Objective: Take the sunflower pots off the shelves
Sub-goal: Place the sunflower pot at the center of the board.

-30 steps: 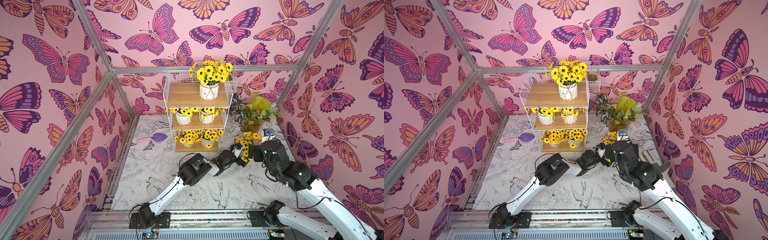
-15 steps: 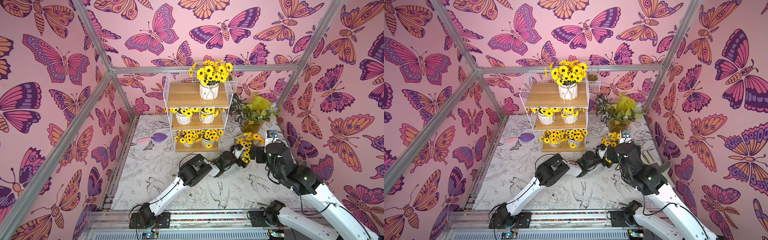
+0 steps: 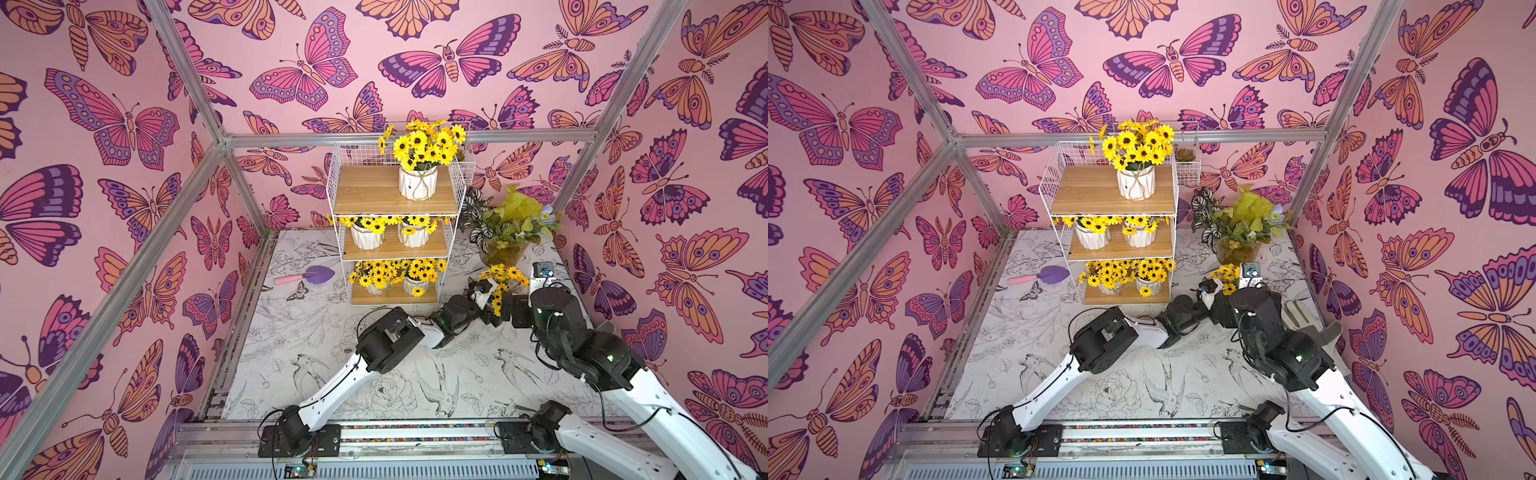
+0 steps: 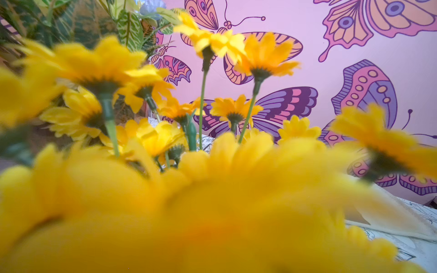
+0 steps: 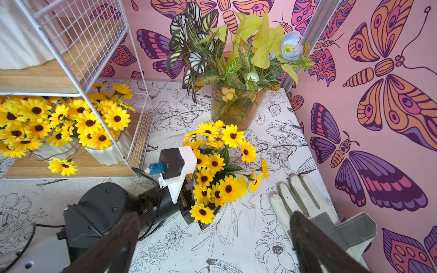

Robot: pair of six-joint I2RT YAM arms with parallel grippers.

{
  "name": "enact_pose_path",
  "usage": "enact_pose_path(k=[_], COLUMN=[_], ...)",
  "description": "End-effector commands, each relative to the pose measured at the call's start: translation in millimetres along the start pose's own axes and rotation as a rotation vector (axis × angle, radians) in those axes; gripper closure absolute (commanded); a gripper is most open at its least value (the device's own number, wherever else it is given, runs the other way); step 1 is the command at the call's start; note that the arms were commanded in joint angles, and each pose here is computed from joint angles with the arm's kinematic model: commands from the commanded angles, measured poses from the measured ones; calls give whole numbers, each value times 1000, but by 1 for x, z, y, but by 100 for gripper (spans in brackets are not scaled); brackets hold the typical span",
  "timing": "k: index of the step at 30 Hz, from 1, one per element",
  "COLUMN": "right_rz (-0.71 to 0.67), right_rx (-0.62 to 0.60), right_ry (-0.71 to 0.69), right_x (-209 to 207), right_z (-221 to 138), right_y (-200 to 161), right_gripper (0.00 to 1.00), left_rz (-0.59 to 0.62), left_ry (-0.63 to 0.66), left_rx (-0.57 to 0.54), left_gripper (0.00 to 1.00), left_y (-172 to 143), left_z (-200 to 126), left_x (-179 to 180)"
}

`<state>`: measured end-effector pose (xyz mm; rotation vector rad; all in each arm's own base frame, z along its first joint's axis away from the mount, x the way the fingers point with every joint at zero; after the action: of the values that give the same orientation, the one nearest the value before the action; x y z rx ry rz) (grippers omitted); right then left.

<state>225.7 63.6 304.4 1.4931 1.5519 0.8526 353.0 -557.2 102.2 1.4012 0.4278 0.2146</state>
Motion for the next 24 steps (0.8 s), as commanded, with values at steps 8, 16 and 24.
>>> enact_pose_path(k=[8,16,24], right_rz=[-15,-11,-16], right_rx=[-9,-15,-25], right_ry=[-6,5,8], right_x=[-4,-2,3], right_z=[-4,-3,1], right_y=[3,3,9], right_gripper=[1,1,1], left_rz=[17,39,3], left_ry=[43,73,70], left_rx=[31,45,80], left_gripper=[1,1,1], left_y=[20,27,38], left_z=[-10,-41,-79], left_x=[0,-1,-12])
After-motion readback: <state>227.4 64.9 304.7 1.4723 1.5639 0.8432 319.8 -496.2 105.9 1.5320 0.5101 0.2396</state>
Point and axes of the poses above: each gripper's point midway between its finger pads, its own z axis out along the fingers, its own x axis along the line the jaws close on, y = z × x, the point moved 3 cm from there along -z, back along the fingers, and after that the axes turned 3 degrees about -z, right-handed, at the moved point
